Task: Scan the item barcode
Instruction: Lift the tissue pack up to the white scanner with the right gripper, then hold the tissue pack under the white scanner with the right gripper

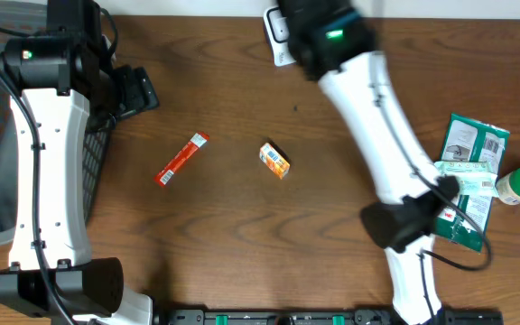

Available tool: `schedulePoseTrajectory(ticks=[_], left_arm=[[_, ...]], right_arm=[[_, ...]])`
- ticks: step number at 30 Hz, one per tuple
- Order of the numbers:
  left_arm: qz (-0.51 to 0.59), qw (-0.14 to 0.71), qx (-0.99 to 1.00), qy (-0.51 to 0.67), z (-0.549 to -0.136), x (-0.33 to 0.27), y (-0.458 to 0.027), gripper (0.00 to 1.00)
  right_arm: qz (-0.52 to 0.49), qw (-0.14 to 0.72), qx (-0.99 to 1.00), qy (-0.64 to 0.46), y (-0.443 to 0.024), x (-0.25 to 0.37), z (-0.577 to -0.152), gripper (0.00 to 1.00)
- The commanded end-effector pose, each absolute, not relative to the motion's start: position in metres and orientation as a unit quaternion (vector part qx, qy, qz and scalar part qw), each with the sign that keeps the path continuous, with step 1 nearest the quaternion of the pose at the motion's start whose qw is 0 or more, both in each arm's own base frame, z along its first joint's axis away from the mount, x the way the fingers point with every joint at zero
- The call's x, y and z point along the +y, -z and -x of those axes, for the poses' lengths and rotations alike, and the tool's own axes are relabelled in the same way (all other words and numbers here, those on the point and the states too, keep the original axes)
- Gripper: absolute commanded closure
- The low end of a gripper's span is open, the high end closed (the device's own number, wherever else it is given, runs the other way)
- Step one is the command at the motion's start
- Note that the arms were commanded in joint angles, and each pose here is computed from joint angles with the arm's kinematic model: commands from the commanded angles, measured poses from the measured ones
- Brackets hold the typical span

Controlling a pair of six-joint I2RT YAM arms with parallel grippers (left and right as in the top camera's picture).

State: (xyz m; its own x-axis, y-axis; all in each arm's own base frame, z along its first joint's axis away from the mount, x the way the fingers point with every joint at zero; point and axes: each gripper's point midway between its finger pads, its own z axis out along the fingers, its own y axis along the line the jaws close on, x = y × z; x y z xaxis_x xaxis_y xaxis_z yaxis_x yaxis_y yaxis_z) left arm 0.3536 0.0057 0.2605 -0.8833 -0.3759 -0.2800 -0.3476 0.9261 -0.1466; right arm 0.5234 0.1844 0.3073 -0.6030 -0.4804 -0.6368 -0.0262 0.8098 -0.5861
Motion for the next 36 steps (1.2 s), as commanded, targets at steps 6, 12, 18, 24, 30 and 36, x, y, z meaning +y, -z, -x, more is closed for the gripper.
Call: schedulePoseTrajectory(ticks=[6,12,18,24,30,36], left_arm=[[0.181,0.152,0.971,0.044,-0.351,0.006,-0.261,0.13],[0.181,0.152,0.971,0.044,-0.351,0.006,-0.261,0.14],[0.181,0.152,0.971,0.044,-0.351,0.006,-0.261,0.14],[0.181,0.152,0.971,0.044,-0.351,0.006,-0.261,0.14],[0.181,0.152,0.971,0.044,-0.351,0.006,-0.261,0.14],[0.181,0.152,0.971,0.044,-0.351,0.006,-0.261,0.14]], right_arm=[[0.308,0.381,0.755,0.436,-0.265,0.226,-0.572,0.99],[0.33,0.373,0.726,0.474,-0.223,0.234,-0.606,0.99],[0.326,0.373,0.721,0.484,-0.184,0.231,-0.628,0.99],[0.334,0.36,0.725,0.484,-0.155,0.225,-0.635,0.99],[0.34,0.366,0.735,0.458,-0.137,0.225,-0.641,0.99],[0.362,0.371,0.74,0.429,-0.122,0.231,-0.644,0.99]])
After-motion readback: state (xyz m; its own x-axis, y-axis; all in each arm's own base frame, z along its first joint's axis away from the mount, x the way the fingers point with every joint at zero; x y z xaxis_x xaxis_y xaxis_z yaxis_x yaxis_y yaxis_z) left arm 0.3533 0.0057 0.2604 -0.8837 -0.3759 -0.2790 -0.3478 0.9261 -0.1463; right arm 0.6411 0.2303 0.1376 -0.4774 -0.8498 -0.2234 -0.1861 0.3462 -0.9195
